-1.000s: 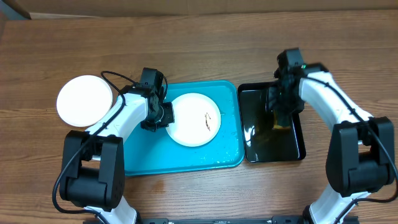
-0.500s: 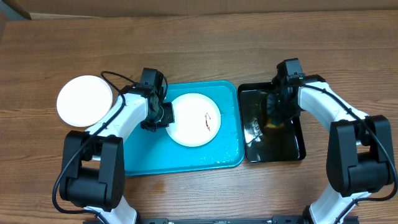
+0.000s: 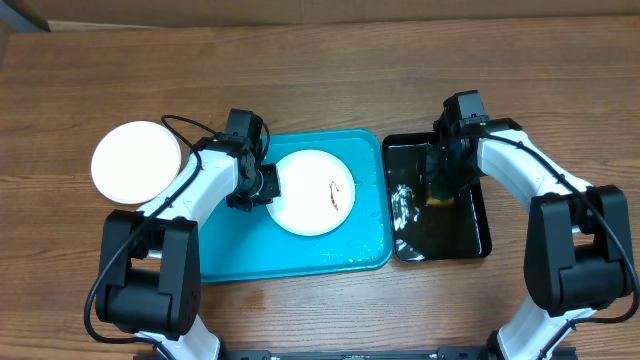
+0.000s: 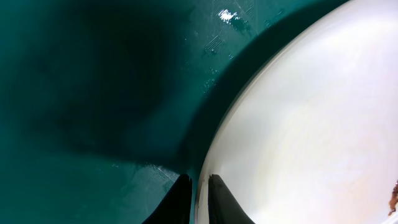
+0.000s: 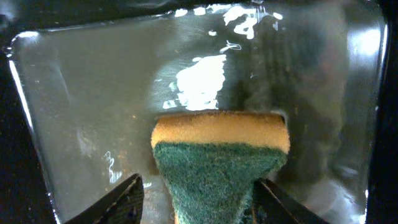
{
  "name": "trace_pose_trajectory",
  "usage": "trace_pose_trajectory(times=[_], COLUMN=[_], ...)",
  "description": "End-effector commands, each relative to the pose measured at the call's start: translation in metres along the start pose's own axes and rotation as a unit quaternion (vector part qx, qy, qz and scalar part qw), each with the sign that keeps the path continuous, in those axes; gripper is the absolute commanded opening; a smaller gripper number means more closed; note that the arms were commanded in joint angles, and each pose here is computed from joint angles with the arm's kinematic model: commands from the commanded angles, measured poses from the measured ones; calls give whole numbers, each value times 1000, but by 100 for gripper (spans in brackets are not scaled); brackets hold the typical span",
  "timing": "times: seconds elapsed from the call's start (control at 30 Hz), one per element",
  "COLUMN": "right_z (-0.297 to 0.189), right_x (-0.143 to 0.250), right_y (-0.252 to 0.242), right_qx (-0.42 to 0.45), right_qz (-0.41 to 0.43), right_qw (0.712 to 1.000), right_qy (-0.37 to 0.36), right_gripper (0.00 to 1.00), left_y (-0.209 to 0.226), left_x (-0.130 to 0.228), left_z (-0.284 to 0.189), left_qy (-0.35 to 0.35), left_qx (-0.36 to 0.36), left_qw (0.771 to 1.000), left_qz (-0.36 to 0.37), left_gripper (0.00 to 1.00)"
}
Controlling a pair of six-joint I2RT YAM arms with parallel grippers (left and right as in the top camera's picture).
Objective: Clean dirty plates on tray and stack at the side
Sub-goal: 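Dip the sponge in the water with the right gripper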
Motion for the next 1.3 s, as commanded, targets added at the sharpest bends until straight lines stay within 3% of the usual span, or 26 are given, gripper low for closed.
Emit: trace_pose_trajectory(times=[0.0,0.17,0.23,0.33,0.73,0.8,0.93,1.27], right_z=[-12,-13,-15,-19,-26,-26,-27,-78], right_x=[-12,-17,-19,-23,-27,-28,-22,-30], right_y=[4,6,7,10,11,11,12,24], right_qx=[1,-4,-6,-9,0,0,-10,-6], right_qz=[-3,-5,-5,-6,-23,-29,-38,-43], right_qw=[999,999,999,998,998,998,999,999], right_qy=[-34,-47,-49,-57,-59,-60,-38,-4], right_gripper=[58,59,59,68,70,73,88,88], left_y=[-4,-4,-4,-4,-4,-4,-4,-4], left_x=[-5,-5,-5,-5,-5,-5,-5,-4], left_z=[-4,-4,-4,-4,-4,-4,-4,-4], left_qy=[-11,-11,-12,-12,-12,-12,-12,-10], left_qx=[3,3,3,3,3,3,3,3], left_qw=[1000,1000,1000,1000,1000,1000,1000,1000], left_qz=[-6,-6,-6,-6,-6,-6,-6,-6], left_gripper=[13,7,6,6,7,7,7,7])
Point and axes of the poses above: each gripper's point midway between its finger pads, its own z axis out along the fingers, its own y axis along the line the jaws close on, x = y × z, the point moved 8 cm from there along -z, back along the fingers, and after that the axes turned 11 degrees about z, right-handed, at the moved point
